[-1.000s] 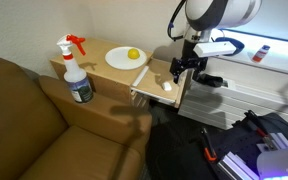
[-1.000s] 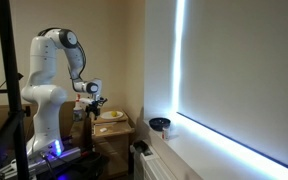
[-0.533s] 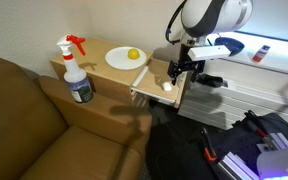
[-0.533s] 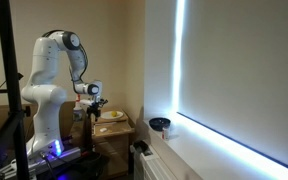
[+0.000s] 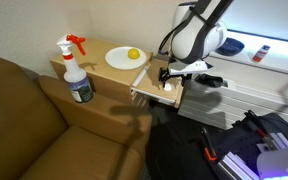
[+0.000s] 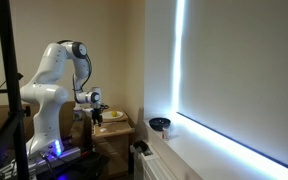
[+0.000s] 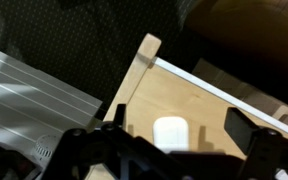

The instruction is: Pick the white object on the drawer and put it on the plate, then close the drawer and pick the bottle on the windowsill and put it on the cabinet

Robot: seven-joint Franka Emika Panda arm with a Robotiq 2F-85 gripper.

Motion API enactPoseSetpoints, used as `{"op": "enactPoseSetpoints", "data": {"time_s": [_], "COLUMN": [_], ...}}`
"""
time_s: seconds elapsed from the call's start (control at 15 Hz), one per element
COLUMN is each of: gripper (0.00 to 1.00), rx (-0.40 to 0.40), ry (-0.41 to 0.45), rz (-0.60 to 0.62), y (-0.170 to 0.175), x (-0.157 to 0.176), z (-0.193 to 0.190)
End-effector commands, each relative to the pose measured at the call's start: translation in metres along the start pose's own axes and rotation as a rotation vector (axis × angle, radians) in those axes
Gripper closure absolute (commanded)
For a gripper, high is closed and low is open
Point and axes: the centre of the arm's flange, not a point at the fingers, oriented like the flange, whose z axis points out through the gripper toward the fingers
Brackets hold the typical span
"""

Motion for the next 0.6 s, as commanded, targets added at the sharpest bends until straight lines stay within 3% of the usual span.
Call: {"op": "enactPoseSetpoints", "data": {"time_s": [0.0, 0.27, 0.53], "gripper": [0.00, 0.00, 0.00], "rx": [0.016, -0.001, -0.017], "ry": [-0.002, -0.005, 0.037], "rz": [0.076, 0.072, 0.203], "y": [-0.005, -0.005, -0.005], "x": [0.019, 0.014, 0.032], "z": [0.021, 0.019, 0.052]}}
